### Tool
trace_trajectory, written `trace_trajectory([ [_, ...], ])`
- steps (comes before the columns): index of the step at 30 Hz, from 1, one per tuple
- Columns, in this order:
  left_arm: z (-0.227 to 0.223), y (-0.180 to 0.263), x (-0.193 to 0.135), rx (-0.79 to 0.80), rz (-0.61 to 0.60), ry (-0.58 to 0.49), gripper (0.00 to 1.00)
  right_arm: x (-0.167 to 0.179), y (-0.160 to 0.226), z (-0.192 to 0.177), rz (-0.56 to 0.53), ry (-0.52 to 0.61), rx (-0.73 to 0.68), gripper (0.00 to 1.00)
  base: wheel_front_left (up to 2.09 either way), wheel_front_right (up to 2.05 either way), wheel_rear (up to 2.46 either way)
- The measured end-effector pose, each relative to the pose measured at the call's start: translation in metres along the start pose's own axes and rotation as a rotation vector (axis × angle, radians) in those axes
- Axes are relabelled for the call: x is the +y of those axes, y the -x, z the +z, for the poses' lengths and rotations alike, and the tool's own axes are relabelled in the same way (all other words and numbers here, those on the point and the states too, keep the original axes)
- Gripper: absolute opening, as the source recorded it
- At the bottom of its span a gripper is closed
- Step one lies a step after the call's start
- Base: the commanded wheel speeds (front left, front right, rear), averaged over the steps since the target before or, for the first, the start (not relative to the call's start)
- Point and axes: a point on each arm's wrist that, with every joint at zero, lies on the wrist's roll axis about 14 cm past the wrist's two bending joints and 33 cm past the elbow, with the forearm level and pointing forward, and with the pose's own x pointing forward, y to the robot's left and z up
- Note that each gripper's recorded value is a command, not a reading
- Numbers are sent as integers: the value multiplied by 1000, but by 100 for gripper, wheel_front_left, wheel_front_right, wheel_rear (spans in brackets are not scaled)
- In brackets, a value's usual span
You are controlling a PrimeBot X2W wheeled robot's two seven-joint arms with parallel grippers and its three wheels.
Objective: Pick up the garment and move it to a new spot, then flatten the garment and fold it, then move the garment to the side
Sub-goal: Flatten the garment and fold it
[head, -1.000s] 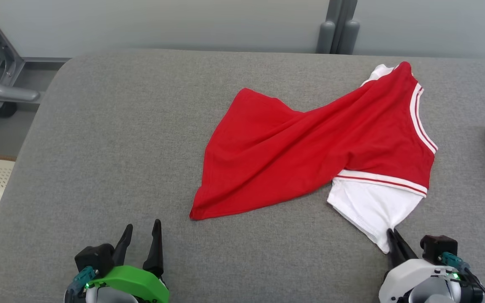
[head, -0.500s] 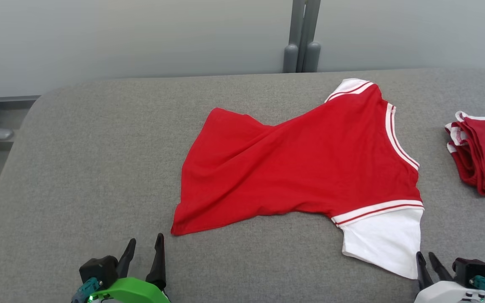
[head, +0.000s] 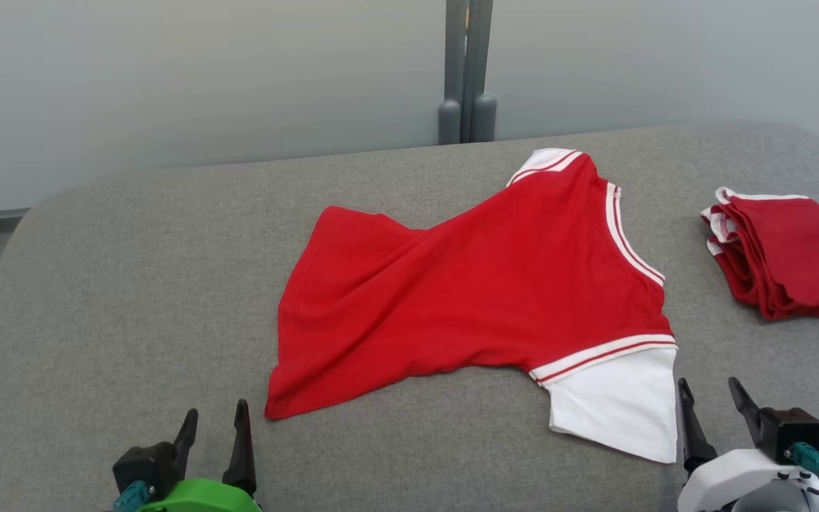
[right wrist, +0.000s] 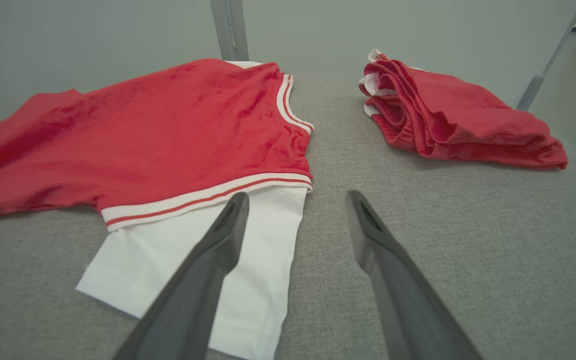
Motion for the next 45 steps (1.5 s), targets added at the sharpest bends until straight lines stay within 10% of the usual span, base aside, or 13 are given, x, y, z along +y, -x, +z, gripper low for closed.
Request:
trace_trajectory([
  [14, 3, 3, -8, -14, -32, -21, 100, 17, 3, 30, 44, 11, -100, 100, 0, 0, 0],
  [45, -33, -23, -26, 119, -100, -5, 100, 16, -1, -25, 33, -11, 77, 100, 0, 0, 0],
])
